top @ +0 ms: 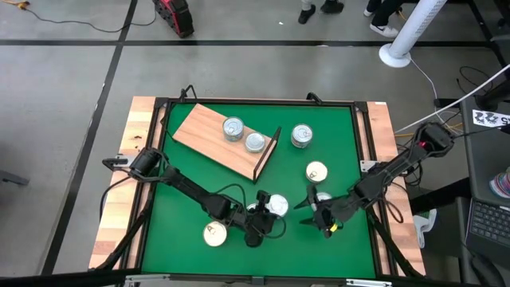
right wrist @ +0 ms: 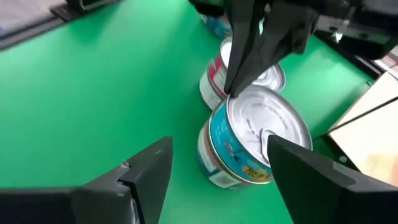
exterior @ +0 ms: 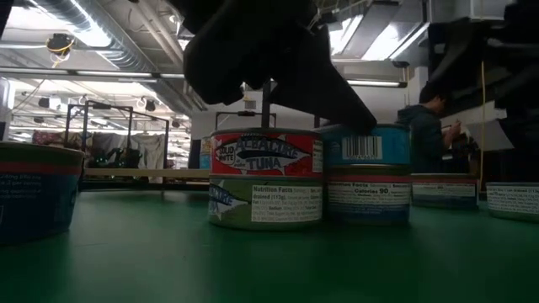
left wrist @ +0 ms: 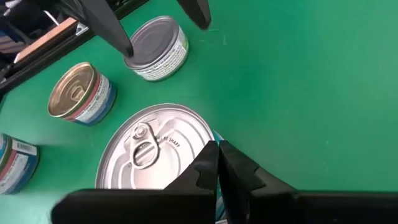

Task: Stack canned seafood by type on shelf
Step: Stack the sky blue tuna can on top of the sky blue tuna can

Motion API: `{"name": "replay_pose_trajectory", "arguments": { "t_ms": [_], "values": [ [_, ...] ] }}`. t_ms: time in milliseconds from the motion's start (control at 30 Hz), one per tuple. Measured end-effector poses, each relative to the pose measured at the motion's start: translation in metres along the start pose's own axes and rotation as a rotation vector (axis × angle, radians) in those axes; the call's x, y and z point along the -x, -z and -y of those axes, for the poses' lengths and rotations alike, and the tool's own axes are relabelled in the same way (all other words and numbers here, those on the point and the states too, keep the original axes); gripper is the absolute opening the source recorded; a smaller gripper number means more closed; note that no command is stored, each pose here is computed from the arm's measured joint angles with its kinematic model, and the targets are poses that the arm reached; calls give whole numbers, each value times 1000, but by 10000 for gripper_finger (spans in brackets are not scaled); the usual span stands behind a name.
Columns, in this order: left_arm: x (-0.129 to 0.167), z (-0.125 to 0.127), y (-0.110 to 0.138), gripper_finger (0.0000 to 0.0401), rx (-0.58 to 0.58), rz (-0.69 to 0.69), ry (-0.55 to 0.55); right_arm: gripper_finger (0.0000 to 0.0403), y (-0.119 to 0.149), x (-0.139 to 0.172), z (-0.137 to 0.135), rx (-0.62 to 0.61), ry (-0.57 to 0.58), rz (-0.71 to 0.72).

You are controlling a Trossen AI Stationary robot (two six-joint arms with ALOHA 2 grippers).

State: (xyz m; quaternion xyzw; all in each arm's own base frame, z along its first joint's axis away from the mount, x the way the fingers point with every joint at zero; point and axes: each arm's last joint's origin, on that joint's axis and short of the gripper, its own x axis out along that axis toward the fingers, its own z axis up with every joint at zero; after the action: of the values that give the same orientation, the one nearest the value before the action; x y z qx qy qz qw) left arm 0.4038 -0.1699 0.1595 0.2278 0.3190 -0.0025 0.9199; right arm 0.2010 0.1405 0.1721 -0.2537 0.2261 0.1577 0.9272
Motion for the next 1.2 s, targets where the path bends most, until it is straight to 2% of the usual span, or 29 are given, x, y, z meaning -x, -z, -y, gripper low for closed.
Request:
{"name": "replay_pose_trajectory", "arguments": {
  "t_ms": [267,567,800,1200],
  "values": [
    [-1,-4,-4,1,70,44,-9,262,6,-9,-4,16,46,-49],
    [-6,-15,-5,1,226,60,-38,262,4,-13,-3,58,108,-29],
    [-6,-21,-7,1,301,82,-51,262,5,-12,-1,100,175,-55],
    [-9,-29,-9,1,419,110,-61,262,6,-12,-1,164,188,-70]
  ]
}}
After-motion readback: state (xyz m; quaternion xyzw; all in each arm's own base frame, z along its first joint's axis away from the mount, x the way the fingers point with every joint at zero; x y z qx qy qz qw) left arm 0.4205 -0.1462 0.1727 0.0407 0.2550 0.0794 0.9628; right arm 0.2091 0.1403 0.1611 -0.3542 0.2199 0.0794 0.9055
